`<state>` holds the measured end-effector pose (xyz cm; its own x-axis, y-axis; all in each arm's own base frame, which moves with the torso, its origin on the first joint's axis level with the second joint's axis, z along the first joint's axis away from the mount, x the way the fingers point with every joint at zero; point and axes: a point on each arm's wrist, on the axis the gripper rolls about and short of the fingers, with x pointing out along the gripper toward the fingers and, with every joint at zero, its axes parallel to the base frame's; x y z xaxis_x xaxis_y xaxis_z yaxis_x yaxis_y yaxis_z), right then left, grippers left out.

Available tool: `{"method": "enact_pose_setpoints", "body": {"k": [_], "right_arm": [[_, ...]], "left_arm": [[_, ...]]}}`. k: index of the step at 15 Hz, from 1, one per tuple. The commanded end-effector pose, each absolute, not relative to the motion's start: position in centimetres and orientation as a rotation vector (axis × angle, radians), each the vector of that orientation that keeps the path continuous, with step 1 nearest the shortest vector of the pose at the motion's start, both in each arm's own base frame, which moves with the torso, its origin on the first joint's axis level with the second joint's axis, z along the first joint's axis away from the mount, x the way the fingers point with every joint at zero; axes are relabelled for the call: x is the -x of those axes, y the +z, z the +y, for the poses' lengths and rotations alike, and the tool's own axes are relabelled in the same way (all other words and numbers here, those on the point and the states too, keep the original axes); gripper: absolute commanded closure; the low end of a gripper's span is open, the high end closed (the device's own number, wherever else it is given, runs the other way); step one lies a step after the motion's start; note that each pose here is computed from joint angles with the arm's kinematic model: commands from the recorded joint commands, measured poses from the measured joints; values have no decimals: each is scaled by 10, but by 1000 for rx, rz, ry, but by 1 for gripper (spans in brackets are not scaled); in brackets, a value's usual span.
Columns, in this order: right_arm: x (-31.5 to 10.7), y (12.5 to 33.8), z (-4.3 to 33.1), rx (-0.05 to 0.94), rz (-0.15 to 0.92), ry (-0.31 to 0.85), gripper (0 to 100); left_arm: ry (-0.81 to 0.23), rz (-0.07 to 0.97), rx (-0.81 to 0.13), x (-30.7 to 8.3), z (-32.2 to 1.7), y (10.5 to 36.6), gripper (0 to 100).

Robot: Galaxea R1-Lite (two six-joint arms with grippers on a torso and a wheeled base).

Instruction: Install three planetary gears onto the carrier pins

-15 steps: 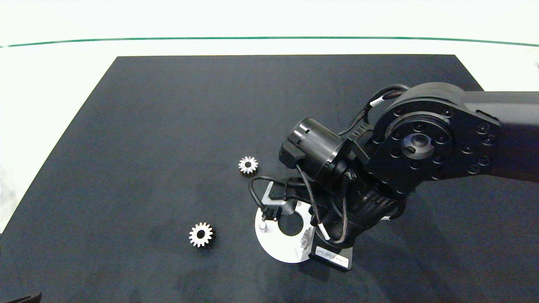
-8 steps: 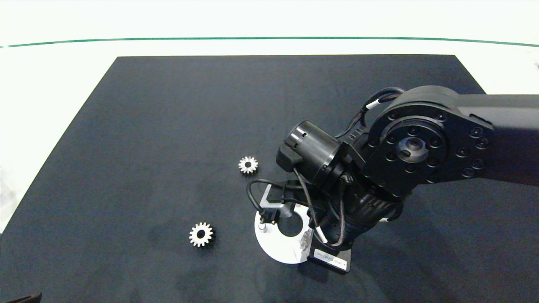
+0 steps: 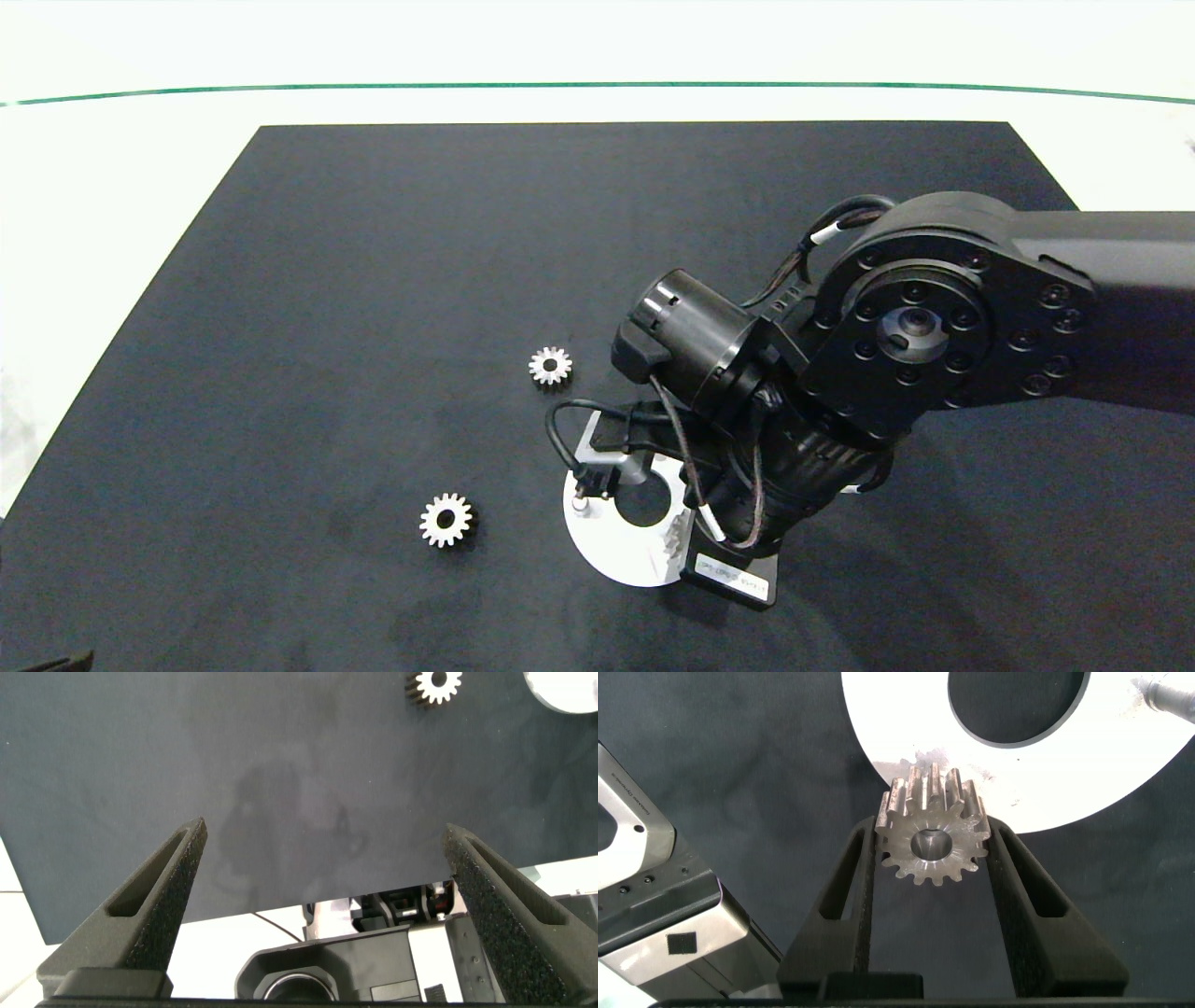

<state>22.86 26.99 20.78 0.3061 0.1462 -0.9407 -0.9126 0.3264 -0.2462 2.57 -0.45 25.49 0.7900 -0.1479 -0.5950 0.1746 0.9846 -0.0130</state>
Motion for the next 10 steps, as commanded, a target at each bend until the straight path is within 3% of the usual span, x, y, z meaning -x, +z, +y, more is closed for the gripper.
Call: {"method": "enact_pose_setpoints", "body": {"k": [1,6,10], "right_arm": [[-229,206,270,976,1003,871,0],[-231,210,271,960,991,867,0],[-245,230,274,858,919,823,0]], "left_arm": [[-174,646,-44,-26,-5,254,0],[-174,648,-44,-26,-5,253,0],[-173,650,-44,-26,-4,254,0]]}}
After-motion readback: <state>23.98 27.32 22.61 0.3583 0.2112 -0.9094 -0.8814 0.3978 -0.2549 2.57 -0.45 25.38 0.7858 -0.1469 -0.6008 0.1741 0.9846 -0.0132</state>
